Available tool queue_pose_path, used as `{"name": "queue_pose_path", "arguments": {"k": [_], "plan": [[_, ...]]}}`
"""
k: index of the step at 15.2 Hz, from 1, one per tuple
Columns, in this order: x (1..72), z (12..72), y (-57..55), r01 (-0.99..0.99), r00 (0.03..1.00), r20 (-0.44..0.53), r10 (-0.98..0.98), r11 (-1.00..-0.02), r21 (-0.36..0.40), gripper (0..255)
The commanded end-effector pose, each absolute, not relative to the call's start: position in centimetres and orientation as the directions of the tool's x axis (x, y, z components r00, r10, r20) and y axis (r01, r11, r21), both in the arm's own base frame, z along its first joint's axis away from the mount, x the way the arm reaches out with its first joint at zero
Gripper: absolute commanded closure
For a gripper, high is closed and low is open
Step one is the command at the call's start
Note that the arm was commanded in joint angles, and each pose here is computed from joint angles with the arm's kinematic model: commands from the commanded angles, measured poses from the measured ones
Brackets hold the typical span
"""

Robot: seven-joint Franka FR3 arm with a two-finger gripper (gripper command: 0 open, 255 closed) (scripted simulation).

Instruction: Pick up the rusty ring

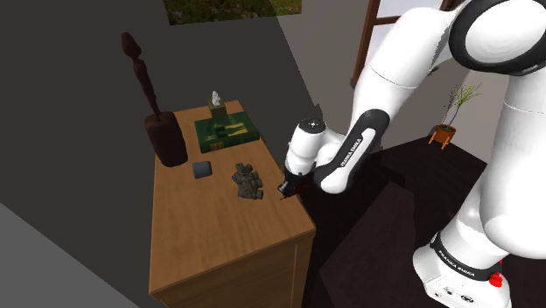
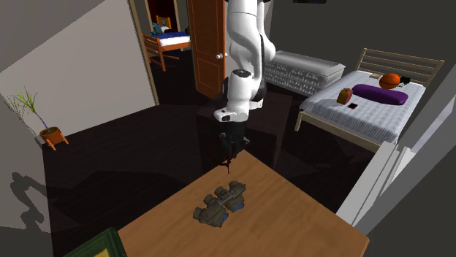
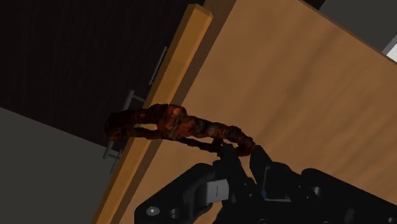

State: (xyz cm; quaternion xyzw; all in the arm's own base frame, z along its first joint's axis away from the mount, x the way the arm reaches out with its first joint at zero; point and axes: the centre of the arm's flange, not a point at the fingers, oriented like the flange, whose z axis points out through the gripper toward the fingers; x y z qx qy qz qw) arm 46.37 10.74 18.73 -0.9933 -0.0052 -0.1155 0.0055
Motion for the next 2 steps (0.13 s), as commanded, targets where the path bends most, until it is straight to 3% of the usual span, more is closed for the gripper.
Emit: {"name": "queue_pose_path", "arguments": {"k": [1, 2], "plan": [[46.22, 19.41, 10.65, 0.013, 0.973, 0.229, 0.01, -1.0, -0.009, 255], [46.22, 19.41, 10.65, 0.013, 0.973, 0.229, 0.01, -1.0, -0.009, 255]]}}
